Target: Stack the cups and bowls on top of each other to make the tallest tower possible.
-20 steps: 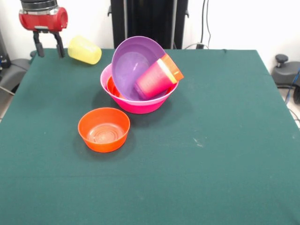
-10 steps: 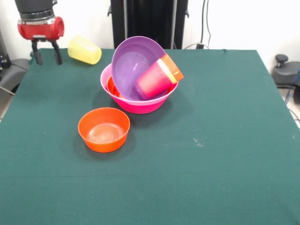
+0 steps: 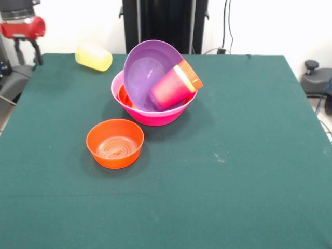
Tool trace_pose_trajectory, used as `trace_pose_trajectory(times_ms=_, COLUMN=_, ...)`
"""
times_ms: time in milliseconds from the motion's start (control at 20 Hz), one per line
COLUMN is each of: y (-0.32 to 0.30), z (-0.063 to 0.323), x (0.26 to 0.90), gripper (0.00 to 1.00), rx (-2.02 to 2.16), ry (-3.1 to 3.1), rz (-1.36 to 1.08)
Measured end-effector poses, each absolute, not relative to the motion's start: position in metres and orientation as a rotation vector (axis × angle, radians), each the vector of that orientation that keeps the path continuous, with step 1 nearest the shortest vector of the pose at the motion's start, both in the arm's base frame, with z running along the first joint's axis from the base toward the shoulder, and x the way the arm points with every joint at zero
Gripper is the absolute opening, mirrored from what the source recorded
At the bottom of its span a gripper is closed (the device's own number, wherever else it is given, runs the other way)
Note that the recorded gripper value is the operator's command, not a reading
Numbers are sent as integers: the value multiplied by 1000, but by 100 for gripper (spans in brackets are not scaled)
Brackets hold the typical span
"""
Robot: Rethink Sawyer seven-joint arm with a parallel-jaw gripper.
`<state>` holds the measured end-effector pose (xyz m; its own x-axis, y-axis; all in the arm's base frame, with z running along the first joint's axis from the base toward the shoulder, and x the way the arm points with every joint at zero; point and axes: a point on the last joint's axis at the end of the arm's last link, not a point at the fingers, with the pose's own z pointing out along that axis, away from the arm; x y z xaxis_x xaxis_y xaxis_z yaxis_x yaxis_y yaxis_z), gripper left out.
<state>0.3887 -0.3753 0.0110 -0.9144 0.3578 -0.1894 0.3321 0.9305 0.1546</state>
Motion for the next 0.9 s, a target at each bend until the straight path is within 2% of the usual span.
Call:
trace_pose_trajectory(times_ms=400, y=-412, z=54, x=388, gripper=100, rx=495, ry=2809, rz=66)
trace_pose_trajectory(times_ms=900, y=-383, z=64, x=407, gripper=100, rx=317, ry=2821, rz=16)
